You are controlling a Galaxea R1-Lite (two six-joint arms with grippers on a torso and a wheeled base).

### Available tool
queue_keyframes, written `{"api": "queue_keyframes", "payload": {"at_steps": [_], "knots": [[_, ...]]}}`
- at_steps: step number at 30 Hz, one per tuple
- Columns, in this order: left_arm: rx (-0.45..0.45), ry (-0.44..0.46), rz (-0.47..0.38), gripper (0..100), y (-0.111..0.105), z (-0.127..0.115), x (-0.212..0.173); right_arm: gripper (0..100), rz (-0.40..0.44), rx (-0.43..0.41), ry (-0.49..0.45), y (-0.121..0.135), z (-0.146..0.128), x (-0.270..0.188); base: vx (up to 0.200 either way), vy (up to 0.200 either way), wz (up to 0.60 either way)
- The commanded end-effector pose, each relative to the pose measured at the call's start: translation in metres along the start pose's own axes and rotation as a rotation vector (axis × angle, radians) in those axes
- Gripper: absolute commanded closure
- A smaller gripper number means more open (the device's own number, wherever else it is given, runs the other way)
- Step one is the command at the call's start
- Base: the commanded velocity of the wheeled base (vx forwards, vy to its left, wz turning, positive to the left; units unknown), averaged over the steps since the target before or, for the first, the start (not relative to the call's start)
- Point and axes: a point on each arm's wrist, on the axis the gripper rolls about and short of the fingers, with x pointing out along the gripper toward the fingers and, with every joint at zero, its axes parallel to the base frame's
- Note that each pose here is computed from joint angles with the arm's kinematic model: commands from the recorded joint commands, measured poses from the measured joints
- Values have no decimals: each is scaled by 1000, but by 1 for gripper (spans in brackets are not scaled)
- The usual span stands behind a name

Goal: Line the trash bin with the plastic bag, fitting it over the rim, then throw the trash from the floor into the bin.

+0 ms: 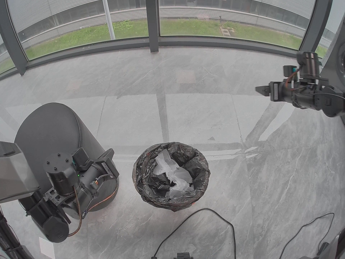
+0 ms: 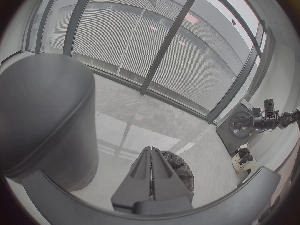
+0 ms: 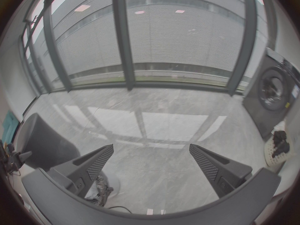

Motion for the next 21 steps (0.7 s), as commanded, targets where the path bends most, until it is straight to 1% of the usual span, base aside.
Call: {"api": "queue_keyframes", "payload": {"at_steps": [1,2,4,5,6,7,9,10,11,12,13,14,15,16,18,19,21], "knots": [[31,-10,-19,100,16,24,-94,0,-327,166,-362,-69,-7,-159,0,0,0],[26,-54,-18,100,17,32,-98,0,-341,168,-374,-68,-14,-173,0,0,0],[29,-149,26,100,26,48,-106,0,-348,169,-385,-60,-33,-201,0,0,0],[31,-159,34,100,28,50,-107,0,-348,170,-383,-60,-35,-203,0,0,0],[67,-272,114,100,43,69,-118,0,-362,178,-388,-52,-67,-231,0,0,0],[97,-328,151,100,51,79,-126,0,-375,181,-402,-48,-85,-244,0,0,0],[151,-414,192,100,61,95,-140,0,-397,181,-442,-43,-110,-261,0,0,0],[208,-474,202,100,65,105,-152,0,-408,186,-476,-39,-127,-270,0,0,0],[254,-505,208,100,66,109,-162,0,-409,188,-494,-36,-139,-276,0,0,0],[289,-526,206,100,65,111,-171,0,-407,184,-507,-33,-148,-281,0,0,0],[289,-526,206,100,65,111,-171,0,-407,184,-507,-33,-148,-281,0,0,0],[337,-566,186,100,59,112,-186,0,-397,175,-521,-29,-165,-288,0,0,0],[337,-566,186,100,59,112,-186,0,-397,175,-521,-29,-165,-288,0,0,0],[350,-567,169,100,52,110,-197,0,-382,168,-524,-25,-182,-294,0,0,0],[339,-531,166,100,48,101,-210,0,-354,149,-518,-20,-204,-298,0,0,0],[335,-502,143,100,44,94,-219,0,-329,129,-521,-17,-211,-303,0,0,0],[341,-464,67,100,37,80,-236,0,-278,95,-491,-12,-224,-309,0,0,0]]}}
